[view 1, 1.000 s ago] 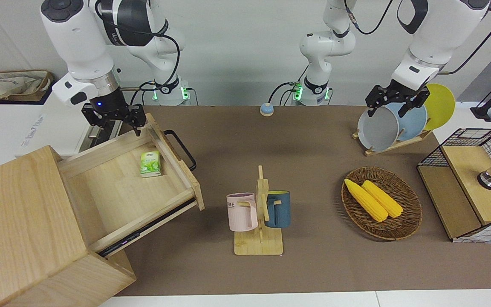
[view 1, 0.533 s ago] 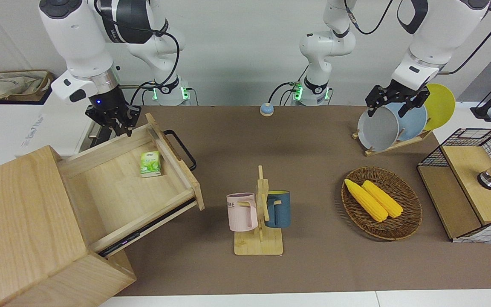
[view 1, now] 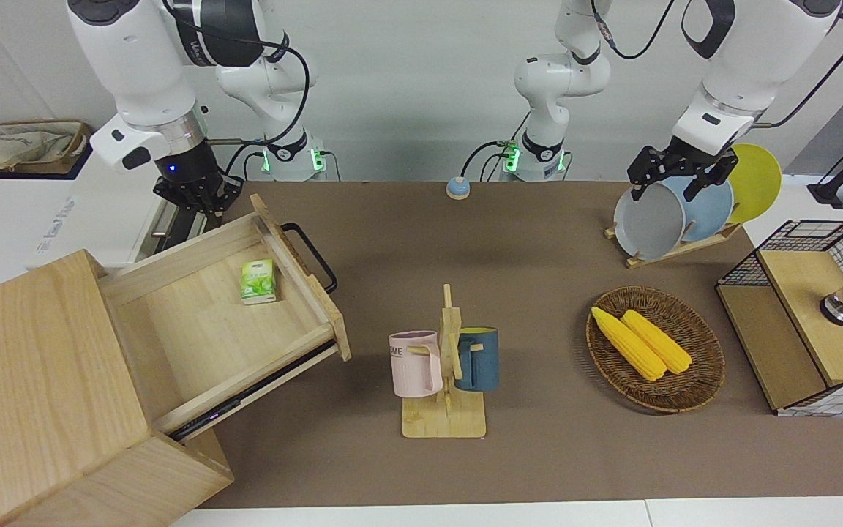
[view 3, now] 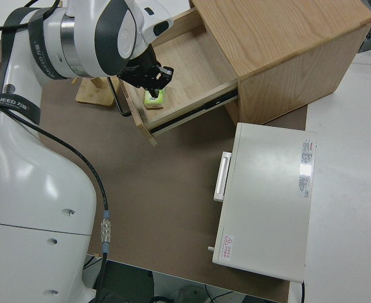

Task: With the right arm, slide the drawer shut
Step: 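Move the right gripper toward the front edge of the open wooden drawer, then press the right gripper against the drawer front near its handle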

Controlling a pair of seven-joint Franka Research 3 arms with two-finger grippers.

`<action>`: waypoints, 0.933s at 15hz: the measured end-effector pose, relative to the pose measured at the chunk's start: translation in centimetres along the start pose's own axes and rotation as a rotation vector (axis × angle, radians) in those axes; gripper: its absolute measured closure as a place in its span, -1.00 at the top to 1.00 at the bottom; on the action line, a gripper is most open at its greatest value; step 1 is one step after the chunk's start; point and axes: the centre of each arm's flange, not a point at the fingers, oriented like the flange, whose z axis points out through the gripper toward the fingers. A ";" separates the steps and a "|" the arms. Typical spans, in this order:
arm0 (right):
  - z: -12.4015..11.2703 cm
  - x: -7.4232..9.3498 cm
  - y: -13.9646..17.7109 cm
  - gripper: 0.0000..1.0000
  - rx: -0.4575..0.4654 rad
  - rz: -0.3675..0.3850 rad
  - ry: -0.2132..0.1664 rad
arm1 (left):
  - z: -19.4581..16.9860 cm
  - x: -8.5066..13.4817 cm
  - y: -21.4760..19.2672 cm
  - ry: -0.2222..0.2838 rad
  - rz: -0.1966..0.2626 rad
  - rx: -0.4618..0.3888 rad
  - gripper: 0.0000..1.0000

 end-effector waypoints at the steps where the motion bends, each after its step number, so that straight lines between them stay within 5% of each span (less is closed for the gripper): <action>1: -0.5 -0.3 -0.2 -0.98 0.014 -0.003 -0.001 | 0.0 0.0 0.0 0.000 0.000 0.000 0.99; 5: -2.4 -1.6 -1.3 -0.98 0.042 -0.003 0.010 | 0.0 0.0 0.0 0.000 0.000 0.000 0.99; 14: -4.9 -4.8 -8.4 -0.98 0.066 0.152 0.019 | 0.0 0.0 0.0 0.000 0.000 0.000 0.99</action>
